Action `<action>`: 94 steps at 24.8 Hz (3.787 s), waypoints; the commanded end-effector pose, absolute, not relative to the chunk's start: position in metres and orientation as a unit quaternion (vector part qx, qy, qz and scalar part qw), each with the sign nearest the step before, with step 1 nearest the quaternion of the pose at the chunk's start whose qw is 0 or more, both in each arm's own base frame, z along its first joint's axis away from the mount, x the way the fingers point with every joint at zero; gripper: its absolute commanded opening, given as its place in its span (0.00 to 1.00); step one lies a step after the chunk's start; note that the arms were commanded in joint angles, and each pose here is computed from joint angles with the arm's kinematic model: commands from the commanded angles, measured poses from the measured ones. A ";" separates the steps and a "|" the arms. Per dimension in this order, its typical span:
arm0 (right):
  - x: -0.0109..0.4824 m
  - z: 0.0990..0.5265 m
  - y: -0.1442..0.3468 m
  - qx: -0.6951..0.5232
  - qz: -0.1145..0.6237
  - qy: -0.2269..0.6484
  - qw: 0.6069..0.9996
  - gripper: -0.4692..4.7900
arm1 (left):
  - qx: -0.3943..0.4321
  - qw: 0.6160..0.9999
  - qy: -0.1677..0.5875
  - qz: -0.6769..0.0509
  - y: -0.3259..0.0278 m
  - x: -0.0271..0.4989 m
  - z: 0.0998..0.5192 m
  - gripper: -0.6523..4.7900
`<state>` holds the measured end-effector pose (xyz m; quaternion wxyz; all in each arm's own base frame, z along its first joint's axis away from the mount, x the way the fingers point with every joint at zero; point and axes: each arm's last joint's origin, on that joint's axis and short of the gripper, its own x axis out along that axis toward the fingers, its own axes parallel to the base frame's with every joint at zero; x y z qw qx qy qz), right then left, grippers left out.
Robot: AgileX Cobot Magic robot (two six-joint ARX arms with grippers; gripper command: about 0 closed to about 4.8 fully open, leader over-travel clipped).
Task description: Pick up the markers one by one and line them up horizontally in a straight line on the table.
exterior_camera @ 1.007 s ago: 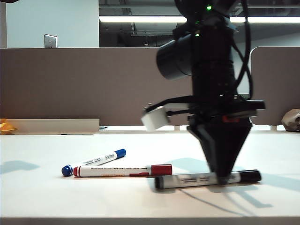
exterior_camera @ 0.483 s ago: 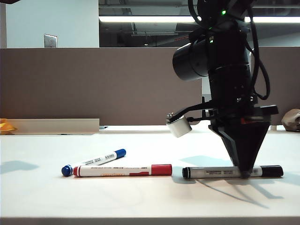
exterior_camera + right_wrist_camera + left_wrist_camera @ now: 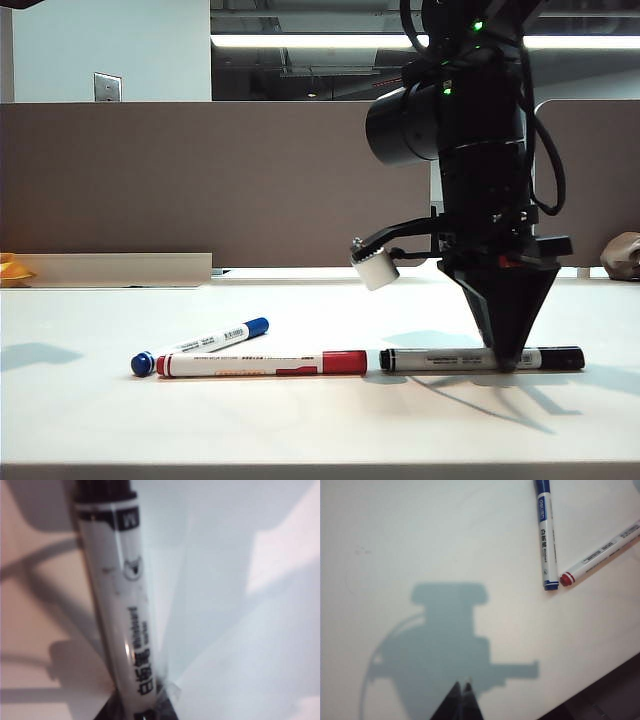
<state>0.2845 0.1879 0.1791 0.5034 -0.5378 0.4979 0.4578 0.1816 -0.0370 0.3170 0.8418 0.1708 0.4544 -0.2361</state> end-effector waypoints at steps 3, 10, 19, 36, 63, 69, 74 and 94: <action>0.286 0.176 0.192 -0.529 0.463 0.488 0.518 0.18 | 0.168 0.844 0.451 -0.237 -0.037 0.181 0.319 0.11; 0.281 0.176 0.200 -0.530 0.475 0.480 0.513 0.18 | 0.168 0.845 0.449 -0.237 -0.037 0.182 0.319 0.11; 0.276 0.176 0.205 -0.530 0.476 0.483 0.509 0.21 | 0.168 0.846 0.448 -0.236 -0.037 0.182 0.319 0.11; 0.270 0.194 0.201 -0.520 0.462 0.482 0.533 0.56 | 0.168 0.848 0.444 -0.236 -0.037 0.183 0.319 0.11; 0.169 0.368 0.164 -0.416 0.415 0.216 0.780 0.08 | 0.100 0.836 0.412 -0.349 -0.056 0.240 0.292 0.11; 0.137 0.397 0.134 -0.353 0.407 0.172 0.825 0.08 | 0.129 0.826 0.411 -0.365 -0.081 0.262 0.271 0.11; 0.119 0.407 0.117 -0.299 0.405 0.172 0.847 0.08 | 0.157 0.810 0.429 -0.368 -0.104 0.276 0.248 0.22; 0.100 0.414 0.101 -0.252 0.421 0.166 0.855 0.08 | 0.146 0.787 0.466 -0.376 -0.137 0.299 0.214 0.35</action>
